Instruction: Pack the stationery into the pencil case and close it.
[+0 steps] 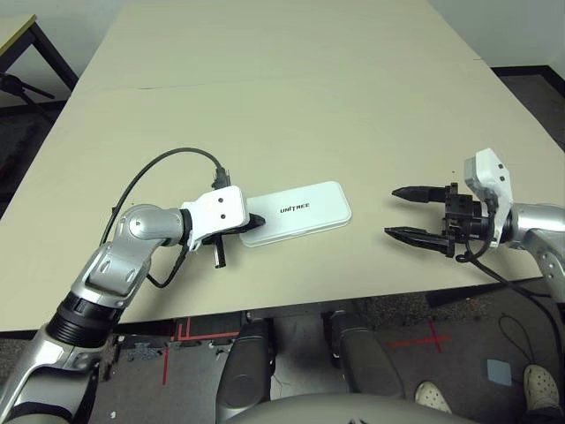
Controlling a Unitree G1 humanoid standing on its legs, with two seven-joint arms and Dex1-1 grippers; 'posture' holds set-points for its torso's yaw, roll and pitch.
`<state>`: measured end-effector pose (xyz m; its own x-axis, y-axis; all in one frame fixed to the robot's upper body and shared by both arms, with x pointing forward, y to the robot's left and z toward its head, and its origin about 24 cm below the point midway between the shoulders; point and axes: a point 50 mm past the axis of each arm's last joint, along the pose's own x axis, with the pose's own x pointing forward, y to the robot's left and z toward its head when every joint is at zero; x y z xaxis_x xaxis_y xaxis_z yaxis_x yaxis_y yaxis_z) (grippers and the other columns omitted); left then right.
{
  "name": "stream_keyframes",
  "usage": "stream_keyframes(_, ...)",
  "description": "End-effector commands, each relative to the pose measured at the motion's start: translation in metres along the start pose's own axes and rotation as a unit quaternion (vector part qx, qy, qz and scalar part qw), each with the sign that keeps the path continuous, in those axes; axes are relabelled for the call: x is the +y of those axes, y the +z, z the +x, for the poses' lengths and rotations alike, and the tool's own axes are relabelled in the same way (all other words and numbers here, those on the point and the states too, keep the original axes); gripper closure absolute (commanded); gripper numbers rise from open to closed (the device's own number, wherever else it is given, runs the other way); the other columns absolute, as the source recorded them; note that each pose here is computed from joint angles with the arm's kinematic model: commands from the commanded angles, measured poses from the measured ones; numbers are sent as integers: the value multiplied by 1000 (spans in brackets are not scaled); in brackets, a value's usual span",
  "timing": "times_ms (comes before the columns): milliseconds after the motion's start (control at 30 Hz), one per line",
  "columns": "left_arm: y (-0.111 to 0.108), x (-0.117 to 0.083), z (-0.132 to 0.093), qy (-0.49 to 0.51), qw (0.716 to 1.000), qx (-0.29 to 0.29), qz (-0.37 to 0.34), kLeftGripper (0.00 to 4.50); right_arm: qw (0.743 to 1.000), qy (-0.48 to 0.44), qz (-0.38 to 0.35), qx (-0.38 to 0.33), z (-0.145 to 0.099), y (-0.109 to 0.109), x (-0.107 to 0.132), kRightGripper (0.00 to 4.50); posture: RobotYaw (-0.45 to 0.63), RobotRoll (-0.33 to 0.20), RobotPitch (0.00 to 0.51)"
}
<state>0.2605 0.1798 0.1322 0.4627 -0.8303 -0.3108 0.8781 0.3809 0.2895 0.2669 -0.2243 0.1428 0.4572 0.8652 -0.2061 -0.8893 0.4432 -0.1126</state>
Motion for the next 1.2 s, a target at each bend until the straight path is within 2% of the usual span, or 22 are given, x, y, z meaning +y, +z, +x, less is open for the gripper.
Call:
stream_keyframes(33, 15, 12, -23, 79, 993, -84, -25, 2799, 998, -52, 8, -26, -1, -1, -10, 0, -68, 0, 179)
stream_keyframes(167, 12, 29, -51, 208, 970, -109, -58, 1257, 991, -118, 23, -60, 0, -2, -24, 0, -55, 0, 179)
stream_keyframes(267, -5, 44, -77, 337, 932, -104, -85, 63, 975, -206, 25, -84, -1, -3, -41, 0, -36, 0, 178)
stream_keyframes(467, -39, 65, -113, 488, 861, -83, -114, 26, 933, -348, 17, -90, -3, -15, -66, 0, -21, 0, 169)
stream_keyframes(600, -55, 77, -127, 544, 826, -81, -124, 26, 898, -428, 22, -97, -9, -22, -78, 0, -22, 0, 163)
stream_keyframes(867, -72, 89, -130, 577, 799, -93, -143, 26, 829, -550, 20, -101, -27, -31, -93, 0, -44, 0, 156)
stream_keyframes(1033, -74, 91, -124, 580, 795, -101, -145, 26, 812, -575, 25, -98, -35, -36, -95, 0, -58, 0, 158)
stream_keyframes(1200, -74, 92, -119, 582, 792, -108, -148, 26, 806, -583, 27, -97, -39, -38, -97, 0, -68, 0, 166)
